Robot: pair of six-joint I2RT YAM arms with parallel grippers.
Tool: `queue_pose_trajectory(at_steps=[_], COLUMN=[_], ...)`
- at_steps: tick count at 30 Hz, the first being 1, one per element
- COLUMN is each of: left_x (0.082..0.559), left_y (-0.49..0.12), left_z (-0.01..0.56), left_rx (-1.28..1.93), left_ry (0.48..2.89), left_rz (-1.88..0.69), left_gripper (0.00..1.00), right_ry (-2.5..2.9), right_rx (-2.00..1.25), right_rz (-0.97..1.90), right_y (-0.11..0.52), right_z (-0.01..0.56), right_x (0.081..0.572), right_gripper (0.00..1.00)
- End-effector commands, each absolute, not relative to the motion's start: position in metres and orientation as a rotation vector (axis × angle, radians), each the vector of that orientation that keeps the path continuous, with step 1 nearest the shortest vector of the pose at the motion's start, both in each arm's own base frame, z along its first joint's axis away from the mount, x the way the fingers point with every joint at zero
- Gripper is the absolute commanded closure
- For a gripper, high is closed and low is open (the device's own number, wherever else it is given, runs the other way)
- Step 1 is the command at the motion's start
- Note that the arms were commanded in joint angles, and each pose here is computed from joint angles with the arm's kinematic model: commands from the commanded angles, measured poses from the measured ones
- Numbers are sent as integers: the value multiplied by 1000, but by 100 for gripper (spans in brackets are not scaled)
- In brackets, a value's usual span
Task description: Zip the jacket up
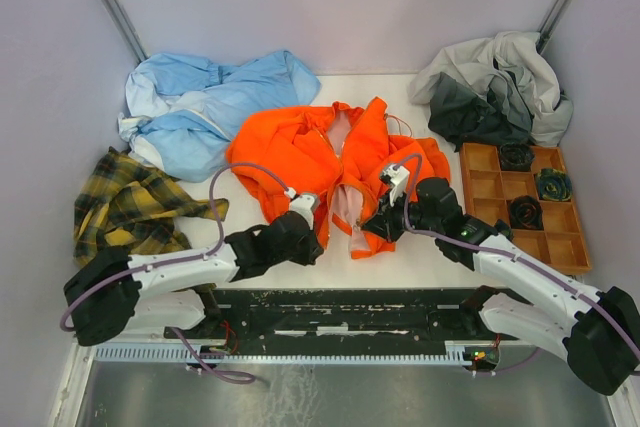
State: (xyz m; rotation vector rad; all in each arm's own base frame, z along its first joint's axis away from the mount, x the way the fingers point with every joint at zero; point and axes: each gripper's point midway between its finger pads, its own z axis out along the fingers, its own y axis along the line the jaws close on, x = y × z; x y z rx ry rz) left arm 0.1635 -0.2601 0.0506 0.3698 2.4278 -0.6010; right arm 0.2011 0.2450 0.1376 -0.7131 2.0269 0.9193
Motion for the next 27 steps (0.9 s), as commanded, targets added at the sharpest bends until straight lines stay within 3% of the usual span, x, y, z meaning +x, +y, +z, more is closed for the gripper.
queue_pose_trajectory(at_steps=[1, 11, 27], left_x=[193, 202, 178], left_y=[-291, -281, -304], left_z=[118, 162, 179], left_rx=[303, 286, 566], left_ry=[2080, 1756, 1589], left_rz=[-861, -992, -1085], left_gripper=[97, 97, 97], right_ry=[1920, 1895, 1864], right_rx=[-769, -856, -924], right_rz=[1006, 1133, 1244], right_y=[257, 268, 285], right_z=[161, 166, 162], right_x=[198, 181, 173], right_gripper=[100, 100, 100])
